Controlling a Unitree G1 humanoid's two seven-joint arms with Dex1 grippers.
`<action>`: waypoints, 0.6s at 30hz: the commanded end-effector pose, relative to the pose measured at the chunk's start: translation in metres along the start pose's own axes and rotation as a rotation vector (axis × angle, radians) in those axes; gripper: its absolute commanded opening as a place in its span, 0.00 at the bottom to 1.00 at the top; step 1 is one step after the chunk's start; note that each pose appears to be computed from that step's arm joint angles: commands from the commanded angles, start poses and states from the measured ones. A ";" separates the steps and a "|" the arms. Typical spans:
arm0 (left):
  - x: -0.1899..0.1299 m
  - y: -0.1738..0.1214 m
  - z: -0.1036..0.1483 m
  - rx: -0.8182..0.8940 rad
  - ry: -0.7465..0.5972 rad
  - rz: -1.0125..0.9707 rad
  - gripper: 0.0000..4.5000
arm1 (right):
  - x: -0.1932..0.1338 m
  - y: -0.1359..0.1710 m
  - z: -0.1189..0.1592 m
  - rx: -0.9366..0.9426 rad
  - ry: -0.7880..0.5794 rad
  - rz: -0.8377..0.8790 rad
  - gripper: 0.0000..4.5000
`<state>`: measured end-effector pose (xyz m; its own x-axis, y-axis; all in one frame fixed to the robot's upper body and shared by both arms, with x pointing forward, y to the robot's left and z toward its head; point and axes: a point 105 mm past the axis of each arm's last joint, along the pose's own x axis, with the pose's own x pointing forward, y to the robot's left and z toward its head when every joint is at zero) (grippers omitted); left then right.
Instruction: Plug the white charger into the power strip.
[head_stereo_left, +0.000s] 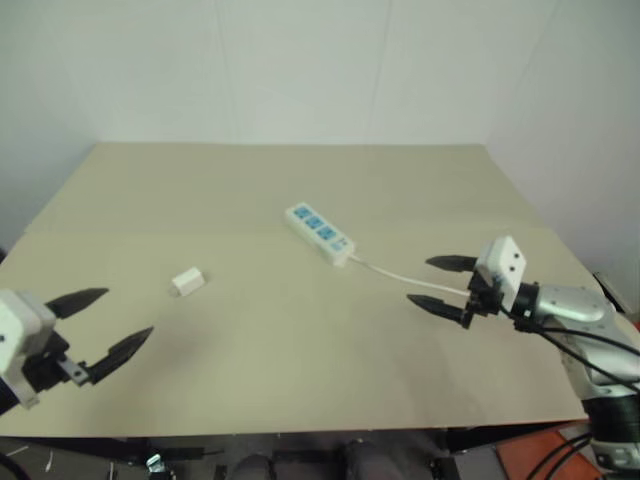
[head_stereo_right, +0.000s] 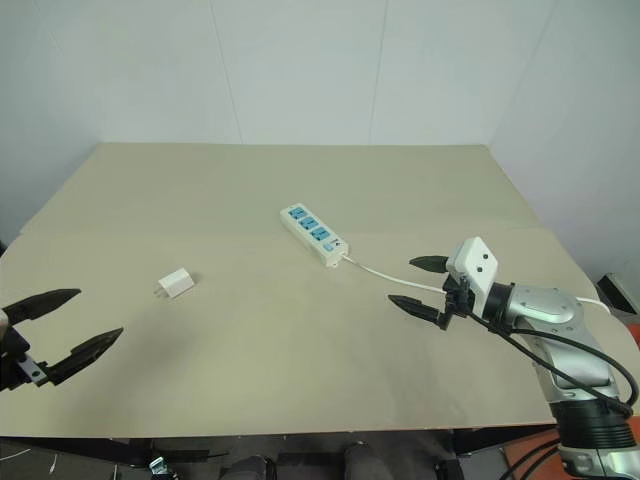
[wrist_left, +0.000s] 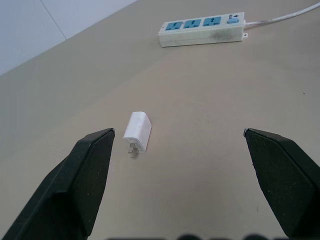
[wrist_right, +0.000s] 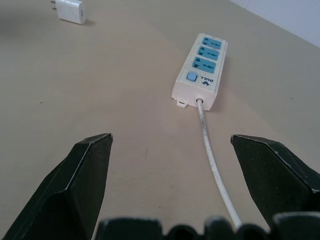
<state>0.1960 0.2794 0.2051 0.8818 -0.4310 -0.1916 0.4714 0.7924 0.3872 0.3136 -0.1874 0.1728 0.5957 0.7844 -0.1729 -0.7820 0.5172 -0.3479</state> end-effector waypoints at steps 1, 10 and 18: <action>0.000 -0.002 0.010 0.045 -0.027 -0.013 1.00 | -0.001 -0.004 0.010 -0.034 -0.022 -0.007 0.99; 0.002 -0.004 0.011 0.044 -0.032 -0.027 1.00 | 0.005 -0.005 0.008 -0.041 -0.027 -0.027 0.99; 0.017 -0.007 0.013 0.036 -0.064 -0.069 1.00 | 0.096 -0.017 -0.010 0.118 -0.012 -0.169 0.99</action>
<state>0.2064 0.2650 0.2038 0.8483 -0.4970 -0.1825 0.5271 0.7602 0.3798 0.3711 -0.1259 0.1509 0.6689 0.7365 -0.1006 -0.7335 0.6318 -0.2506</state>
